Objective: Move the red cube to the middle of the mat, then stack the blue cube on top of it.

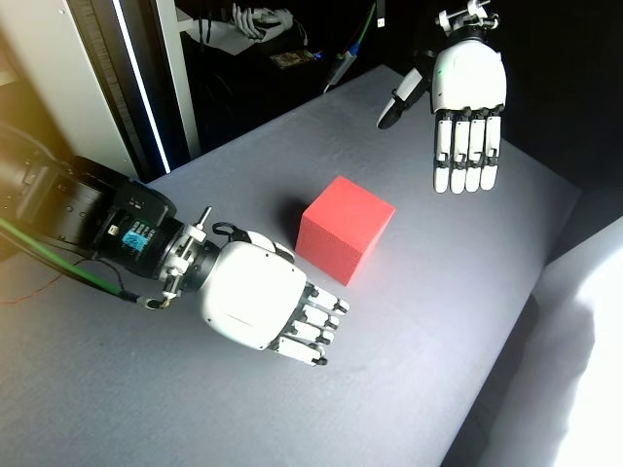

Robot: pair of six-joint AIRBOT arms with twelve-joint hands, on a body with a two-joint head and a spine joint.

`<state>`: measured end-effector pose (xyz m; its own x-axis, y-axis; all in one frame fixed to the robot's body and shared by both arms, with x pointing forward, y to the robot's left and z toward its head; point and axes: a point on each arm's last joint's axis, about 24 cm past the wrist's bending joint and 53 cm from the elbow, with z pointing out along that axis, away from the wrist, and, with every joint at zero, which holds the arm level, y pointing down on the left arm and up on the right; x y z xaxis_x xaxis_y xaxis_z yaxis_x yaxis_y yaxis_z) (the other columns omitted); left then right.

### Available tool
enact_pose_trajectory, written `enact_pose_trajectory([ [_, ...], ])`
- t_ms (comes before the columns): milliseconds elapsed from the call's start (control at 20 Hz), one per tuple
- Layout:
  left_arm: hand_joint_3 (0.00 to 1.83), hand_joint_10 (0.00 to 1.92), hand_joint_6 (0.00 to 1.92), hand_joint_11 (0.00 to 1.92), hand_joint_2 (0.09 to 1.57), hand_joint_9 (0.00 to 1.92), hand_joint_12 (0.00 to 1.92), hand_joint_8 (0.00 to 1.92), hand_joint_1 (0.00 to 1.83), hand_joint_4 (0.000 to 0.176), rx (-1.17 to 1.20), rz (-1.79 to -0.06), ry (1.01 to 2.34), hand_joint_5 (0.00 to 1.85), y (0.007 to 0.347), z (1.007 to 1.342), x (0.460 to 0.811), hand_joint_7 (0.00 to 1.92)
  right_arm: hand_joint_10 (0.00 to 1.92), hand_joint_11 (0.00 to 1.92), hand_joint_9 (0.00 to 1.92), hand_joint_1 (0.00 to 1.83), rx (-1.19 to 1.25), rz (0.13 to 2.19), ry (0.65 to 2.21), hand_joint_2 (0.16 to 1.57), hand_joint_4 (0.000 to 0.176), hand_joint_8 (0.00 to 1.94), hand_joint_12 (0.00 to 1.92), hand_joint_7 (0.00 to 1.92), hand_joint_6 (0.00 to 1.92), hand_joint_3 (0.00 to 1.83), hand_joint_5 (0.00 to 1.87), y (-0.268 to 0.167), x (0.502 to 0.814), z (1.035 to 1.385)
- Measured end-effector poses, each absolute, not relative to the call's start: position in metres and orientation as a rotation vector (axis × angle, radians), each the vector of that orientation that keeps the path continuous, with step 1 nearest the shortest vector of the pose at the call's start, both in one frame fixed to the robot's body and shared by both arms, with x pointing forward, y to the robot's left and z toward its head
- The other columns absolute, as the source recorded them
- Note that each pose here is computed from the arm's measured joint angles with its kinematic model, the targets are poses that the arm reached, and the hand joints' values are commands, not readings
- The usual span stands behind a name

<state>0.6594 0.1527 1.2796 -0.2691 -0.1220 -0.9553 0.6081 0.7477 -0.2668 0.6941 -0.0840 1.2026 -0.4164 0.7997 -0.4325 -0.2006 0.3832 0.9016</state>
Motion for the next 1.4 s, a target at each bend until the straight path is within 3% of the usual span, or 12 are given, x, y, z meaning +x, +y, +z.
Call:
enact_pose_trajectory([
  [300,0.0,0.0,0.0,0.0,0.75,0.09,0.22,0.0,0.54,0.0,0.224,-0.629,1.792,0.06,0.181,1.278,0.675,0.08,0.02,0.0,0.53,1.05,0.525,1.216,1.63,0.97,0.0,0.01,1.13,0.6,0.01,0.0,0.57,-0.088,0.693,1.2],
  [450,0.01,0.0,0.0,0.0,0.77,0.08,0.15,0.0,0.54,0.0,0.088,-0.615,1.708,0.05,0.199,1.296,0.687,0.08,0.02,0.0,0.54,0.96,0.523,1.203,1.634,0.99,0.0,0.01,1.21,0.61,0.01,0.0,0.57,-0.095,0.694,1.201],
  [500,0.01,0.0,0.0,0.0,0.78,0.08,0.15,0.0,0.51,0.0,0.078,-0.631,1.655,0.05,0.2,1.305,0.689,0.07,0.01,0.0,0.5,0.99,0.519,1.195,1.635,1.0,0.0,0.01,1.1,0.58,0.0,0.01,0.53,-0.098,0.693,1.201],
  [650,0.0,0.0,0.0,0.0,0.77,0.1,0.29,0.0,0.48,0.0,0.197,-0.745,1.567,0.07,0.179,1.309,0.676,0.09,0.01,0.0,0.51,1.06,0.528,1.178,1.645,0.98,0.0,0.0,1.1,0.58,0.01,0.0,0.55,-0.108,0.69,1.199],
  [850,0.0,0.0,0.0,0.0,0.78,0.08,0.2,0.0,0.47,0.0,0.571,-0.909,1.408,0.06,0.13,1.322,0.621,0.08,0.01,0.0,0.51,1.07,0.52,1.18,1.66,0.98,0.0,0.0,1.09,0.59,0.01,0.0,0.56,-0.106,0.687,1.197],
  [950,0.0,0.0,0.0,0.0,0.79,0.08,0.18,0.0,0.48,0.0,0.641,-0.957,1.438,0.05,0.119,1.311,0.607,0.08,0.01,0.0,0.52,1.08,0.522,1.179,1.661,0.97,0.0,0.0,1.1,0.59,0.0,0.0,0.55,-0.108,0.687,1.197],
  [1000,0.01,0.0,0.0,0.0,0.8,0.07,0.12,0.0,0.5,0.0,0.621,-0.989,1.481,0.05,0.12,1.304,0.606,0.07,0.02,0.0,0.56,0.99,0.523,1.172,1.66,0.99,0.0,0.01,1.21,0.63,0.01,0.0,0.57,-0.11,0.688,1.196],
  [1050,0.0,0.0,0.0,0.0,0.8,0.08,0.14,0.0,0.47,0.0,0.615,-0.977,1.498,0.05,0.125,1.299,0.608,0.07,0.01,0.0,0.52,1.02,0.525,1.172,1.658,1.0,0.0,0.01,1.1,0.6,0.01,0.01,0.55,-0.11,0.688,1.197],
  [1200,0.0,0.0,0.0,0.0,0.77,0.12,0.28,0.0,0.46,0.0,0.617,-0.942,1.506,0.09,0.129,1.297,0.61,0.11,0.0,0.0,0.5,1.07,0.528,1.175,1.651,0.99,0.0,0.0,1.04,0.58,0.0,0.0,0.55,-0.111,0.688,1.198],
  [1400,0.0,0.0,0.0,0.0,0.8,0.1,0.22,0.0,0.49,0.0,0.681,-0.95,1.496,0.08,0.12,1.294,0.6,0.09,0.01,0.0,0.53,1.07,0.53,1.188,1.627,0.97,0.0,0.01,1.13,0.61,0.01,0.0,0.58,-0.111,0.691,1.208],
])
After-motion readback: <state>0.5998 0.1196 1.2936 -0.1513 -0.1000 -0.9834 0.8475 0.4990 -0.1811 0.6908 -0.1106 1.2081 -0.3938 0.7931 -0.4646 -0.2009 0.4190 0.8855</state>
